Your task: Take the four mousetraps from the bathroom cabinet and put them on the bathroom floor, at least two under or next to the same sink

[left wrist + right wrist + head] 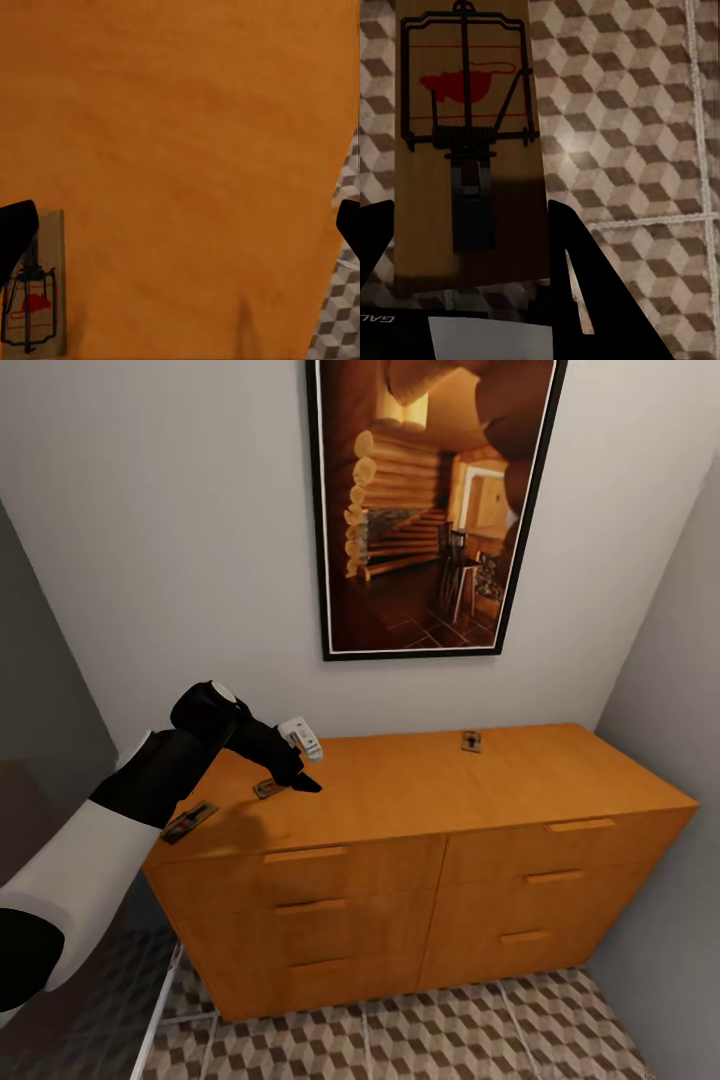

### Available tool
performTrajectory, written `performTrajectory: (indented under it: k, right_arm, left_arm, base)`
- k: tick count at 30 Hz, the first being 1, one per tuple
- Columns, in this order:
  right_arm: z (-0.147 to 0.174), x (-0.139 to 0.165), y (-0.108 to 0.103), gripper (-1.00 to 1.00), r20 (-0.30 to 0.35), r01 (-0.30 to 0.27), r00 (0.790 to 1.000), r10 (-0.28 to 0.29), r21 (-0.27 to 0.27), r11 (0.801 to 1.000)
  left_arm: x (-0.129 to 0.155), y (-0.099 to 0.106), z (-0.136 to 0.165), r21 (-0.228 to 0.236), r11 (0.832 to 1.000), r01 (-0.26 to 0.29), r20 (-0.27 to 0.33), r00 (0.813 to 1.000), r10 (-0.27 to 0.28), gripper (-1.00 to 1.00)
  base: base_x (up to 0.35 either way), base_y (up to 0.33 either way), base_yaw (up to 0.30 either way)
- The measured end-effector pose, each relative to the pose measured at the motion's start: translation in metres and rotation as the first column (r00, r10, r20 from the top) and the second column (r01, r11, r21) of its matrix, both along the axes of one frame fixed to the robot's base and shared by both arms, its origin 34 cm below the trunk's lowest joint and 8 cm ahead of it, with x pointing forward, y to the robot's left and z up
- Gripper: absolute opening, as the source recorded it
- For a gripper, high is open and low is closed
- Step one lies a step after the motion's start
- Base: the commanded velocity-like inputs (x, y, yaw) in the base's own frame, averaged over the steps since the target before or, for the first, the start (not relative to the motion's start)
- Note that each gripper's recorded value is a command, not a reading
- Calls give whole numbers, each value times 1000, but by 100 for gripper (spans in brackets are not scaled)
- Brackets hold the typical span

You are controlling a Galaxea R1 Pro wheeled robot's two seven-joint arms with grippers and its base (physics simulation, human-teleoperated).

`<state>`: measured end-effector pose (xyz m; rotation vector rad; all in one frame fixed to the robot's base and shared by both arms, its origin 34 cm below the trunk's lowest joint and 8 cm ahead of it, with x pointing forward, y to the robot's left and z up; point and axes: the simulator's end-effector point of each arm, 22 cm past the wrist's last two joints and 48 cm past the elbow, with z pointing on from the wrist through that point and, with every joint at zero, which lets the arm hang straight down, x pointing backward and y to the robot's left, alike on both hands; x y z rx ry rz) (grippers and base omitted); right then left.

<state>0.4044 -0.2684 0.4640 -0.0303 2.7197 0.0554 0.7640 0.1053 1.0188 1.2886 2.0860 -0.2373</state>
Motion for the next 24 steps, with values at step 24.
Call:
performTrajectory:
  k: [24]
  right_arm:
    - [0, 0, 0, -100, 0, 1, 1000, -1, -2, 1000]
  left_arm:
    - [-1, -1, 1, 0, 1000, 5, 3, 1000, -5, 100]
  base:
    - [0, 155, -230]
